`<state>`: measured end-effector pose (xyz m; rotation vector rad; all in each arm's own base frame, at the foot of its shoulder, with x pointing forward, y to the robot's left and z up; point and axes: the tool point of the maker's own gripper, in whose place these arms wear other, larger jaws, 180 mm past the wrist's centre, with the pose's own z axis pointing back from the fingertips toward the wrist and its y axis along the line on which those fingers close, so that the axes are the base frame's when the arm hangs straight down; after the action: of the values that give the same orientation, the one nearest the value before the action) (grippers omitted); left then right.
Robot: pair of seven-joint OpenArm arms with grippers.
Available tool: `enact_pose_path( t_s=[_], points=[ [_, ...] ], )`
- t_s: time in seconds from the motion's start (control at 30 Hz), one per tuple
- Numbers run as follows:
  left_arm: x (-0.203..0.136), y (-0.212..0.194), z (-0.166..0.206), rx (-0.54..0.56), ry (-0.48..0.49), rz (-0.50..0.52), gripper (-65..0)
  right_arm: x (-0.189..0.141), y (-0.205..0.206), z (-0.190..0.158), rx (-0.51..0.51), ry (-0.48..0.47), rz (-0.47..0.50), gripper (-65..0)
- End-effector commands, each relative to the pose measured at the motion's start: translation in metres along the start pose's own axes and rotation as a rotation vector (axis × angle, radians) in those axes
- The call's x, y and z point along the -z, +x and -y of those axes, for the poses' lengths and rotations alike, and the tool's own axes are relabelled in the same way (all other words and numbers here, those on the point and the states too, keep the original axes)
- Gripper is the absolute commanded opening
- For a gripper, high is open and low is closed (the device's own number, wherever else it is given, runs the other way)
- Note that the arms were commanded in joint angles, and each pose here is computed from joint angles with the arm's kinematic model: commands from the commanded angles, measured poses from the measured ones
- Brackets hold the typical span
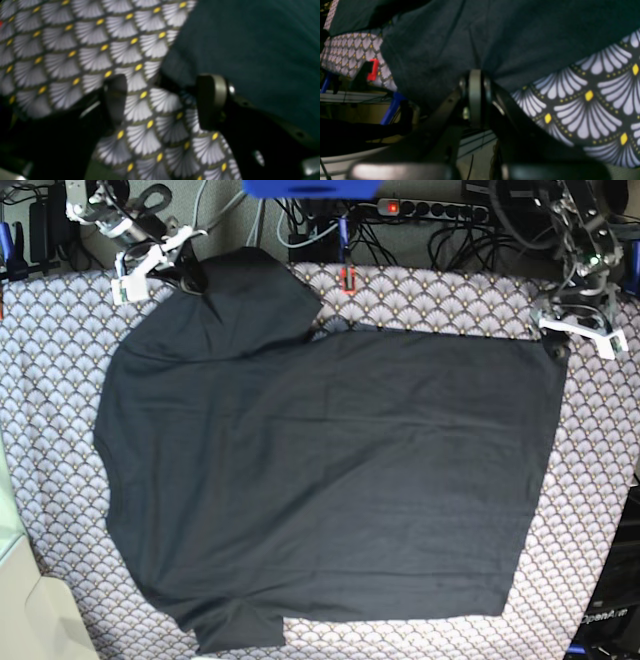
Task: Fold the T-shirt properly
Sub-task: 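Grasp the shoulder edges of the shirt with both grippers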
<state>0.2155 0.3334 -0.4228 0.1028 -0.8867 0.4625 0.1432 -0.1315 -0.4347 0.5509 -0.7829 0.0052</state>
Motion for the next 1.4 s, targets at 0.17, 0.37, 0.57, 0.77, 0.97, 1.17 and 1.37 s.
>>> enact_pose_path(
  t_s=[0.17, 0.37, 0.57, 0.77, 0.97, 1.17, 1.37],
  points=[
    [0.003, 0.016, 0.002, -0.001, -0.008, 0.048, -22.6, -0.004, -0.008, 0.002, -0.021, -0.006, -0.043, -65.0],
    [0.012, 0.019, 0.007, -0.024, -0.016, 0.046, -22.6, -0.004, -0.009, 0.002, -0.022, -0.007, -0.045, -65.0],
    [0.022, 0.006, 0.021, -0.025, -0.049, 0.010, -22.8, -0.006, -0.010, 0.002, -0.020, -0.009, -0.049, -65.0],
    [0.025, -0.010, 0.044, 0.009, -0.104, -0.034, -24.0, -0.006, -0.011, 0.002, -0.019, -0.009, -0.050, -65.0],
    [0.024, -0.012, 0.045, 0.011, -0.105, -0.044, -50.3, -0.006, -0.011, 0.002, -0.018, -0.010, -0.051, -65.0],
    [0.024, -0.011, 0.041, 0.018, -0.101, -0.046, -65.0, -0.008, -0.007, 0.004, -0.035, -0.008, -0.049, -65.0],
    [0.019, -0.008, 0.044, 0.024, -0.106, -0.030, -65.0, -0.011, 0.020, -0.002, -0.113, 0.014, -0.009, -65.0]
  ],
)
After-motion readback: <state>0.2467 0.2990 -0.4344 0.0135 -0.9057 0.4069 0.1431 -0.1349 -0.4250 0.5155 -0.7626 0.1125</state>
